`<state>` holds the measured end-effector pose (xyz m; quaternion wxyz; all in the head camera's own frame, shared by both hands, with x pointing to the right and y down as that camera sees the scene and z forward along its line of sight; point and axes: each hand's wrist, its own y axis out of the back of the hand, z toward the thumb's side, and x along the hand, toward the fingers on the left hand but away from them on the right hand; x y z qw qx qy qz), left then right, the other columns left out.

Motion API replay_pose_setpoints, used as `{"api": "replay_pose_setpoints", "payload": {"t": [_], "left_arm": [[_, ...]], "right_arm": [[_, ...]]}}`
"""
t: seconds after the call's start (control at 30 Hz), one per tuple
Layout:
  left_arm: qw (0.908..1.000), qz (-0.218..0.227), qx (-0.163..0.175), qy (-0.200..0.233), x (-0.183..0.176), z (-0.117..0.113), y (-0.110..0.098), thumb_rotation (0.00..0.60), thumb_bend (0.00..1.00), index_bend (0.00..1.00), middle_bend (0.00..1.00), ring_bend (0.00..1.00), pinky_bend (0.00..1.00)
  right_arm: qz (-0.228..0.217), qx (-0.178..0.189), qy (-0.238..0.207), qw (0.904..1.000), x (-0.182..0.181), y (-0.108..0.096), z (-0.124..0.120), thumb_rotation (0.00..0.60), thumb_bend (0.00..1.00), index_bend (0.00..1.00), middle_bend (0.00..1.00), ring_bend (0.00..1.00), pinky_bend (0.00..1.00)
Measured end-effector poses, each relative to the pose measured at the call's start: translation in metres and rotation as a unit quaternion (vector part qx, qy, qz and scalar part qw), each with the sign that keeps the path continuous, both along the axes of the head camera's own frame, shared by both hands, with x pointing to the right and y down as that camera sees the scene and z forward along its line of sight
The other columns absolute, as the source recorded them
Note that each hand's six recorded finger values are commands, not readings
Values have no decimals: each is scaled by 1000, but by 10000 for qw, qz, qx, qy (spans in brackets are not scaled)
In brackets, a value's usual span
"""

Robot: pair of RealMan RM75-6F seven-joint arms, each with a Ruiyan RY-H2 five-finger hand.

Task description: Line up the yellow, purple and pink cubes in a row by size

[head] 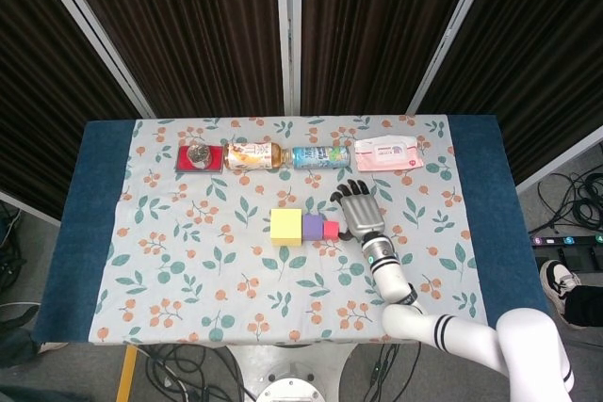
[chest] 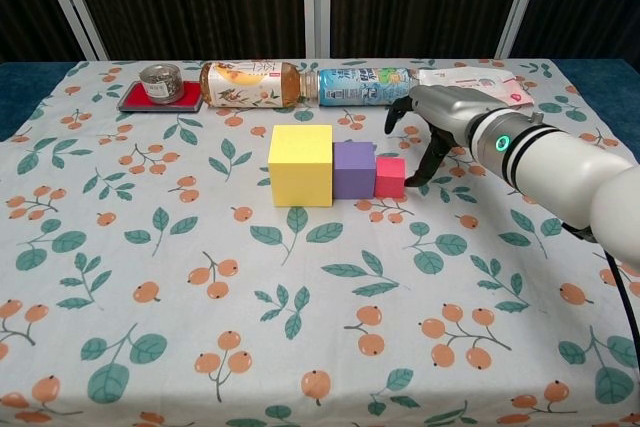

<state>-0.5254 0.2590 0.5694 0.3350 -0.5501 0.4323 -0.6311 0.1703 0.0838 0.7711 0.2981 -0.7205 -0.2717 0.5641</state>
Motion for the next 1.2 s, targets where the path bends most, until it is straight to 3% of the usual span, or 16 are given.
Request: {"api": "replay_pose_setpoints", "payload": {"t": [1.2], "left_arm": [[10000, -9, -33, -26, 0, 1, -1, 600, 71, 330, 330, 171, 233]], "right_arm": [[-20, 96, 92, 9999, -4, -9, 4, 600, 33, 276, 142, 0, 0]]}}
